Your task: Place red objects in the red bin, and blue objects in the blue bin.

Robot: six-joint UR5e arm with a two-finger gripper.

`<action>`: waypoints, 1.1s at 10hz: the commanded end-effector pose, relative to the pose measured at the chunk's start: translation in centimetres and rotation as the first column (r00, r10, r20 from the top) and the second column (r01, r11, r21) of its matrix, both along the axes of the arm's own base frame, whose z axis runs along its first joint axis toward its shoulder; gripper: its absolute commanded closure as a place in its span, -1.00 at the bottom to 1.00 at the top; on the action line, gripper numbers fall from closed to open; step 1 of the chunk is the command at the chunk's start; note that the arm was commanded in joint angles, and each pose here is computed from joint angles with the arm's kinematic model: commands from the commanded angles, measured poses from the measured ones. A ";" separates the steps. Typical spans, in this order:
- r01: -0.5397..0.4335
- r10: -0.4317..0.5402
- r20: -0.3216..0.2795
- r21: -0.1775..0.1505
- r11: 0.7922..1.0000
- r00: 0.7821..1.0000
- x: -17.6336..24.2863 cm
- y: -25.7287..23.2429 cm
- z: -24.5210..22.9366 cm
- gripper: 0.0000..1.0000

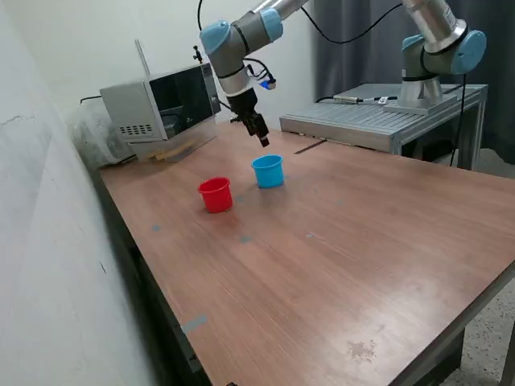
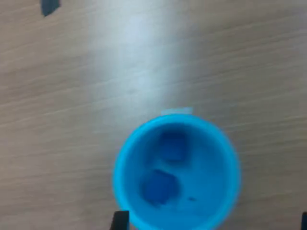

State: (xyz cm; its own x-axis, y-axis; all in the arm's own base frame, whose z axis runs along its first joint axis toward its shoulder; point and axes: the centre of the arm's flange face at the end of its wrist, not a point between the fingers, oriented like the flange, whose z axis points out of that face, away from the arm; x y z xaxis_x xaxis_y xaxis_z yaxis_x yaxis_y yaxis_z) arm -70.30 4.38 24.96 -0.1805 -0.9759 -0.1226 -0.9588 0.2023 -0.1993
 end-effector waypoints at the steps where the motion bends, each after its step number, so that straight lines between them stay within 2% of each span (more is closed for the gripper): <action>1: -0.064 0.058 -0.105 -0.055 0.996 0.993 3.3 -4.6 7.8 -1.00; 3: -0.091 0.086 -0.070 -0.066 0.994 0.994 6.8 -7.1 12.2 -1.00; 4: -0.102 0.097 -0.074 -0.063 0.993 0.993 8.4 -8.1 14.0 -1.00; 6: -0.137 0.132 -0.092 -0.053 0.989 0.987 15.0 -11.0 18.1 -1.00; 8: -0.141 0.136 -0.086 -0.057 0.988 0.987 19.9 -12.1 18.9 -1.00; 10: -0.139 0.138 -0.029 -0.068 0.988 0.990 23.5 -12.5 17.9 -1.00; 11: -0.138 0.137 -0.024 -0.068 0.988 0.990 25.4 -12.6 17.8 -1.00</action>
State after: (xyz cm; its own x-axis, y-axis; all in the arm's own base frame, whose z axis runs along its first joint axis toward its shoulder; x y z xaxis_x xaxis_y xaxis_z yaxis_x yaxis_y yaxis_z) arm -47.89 -7.92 43.09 -0.0478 -0.9976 -0.0506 -0.9839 0.0558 -0.1696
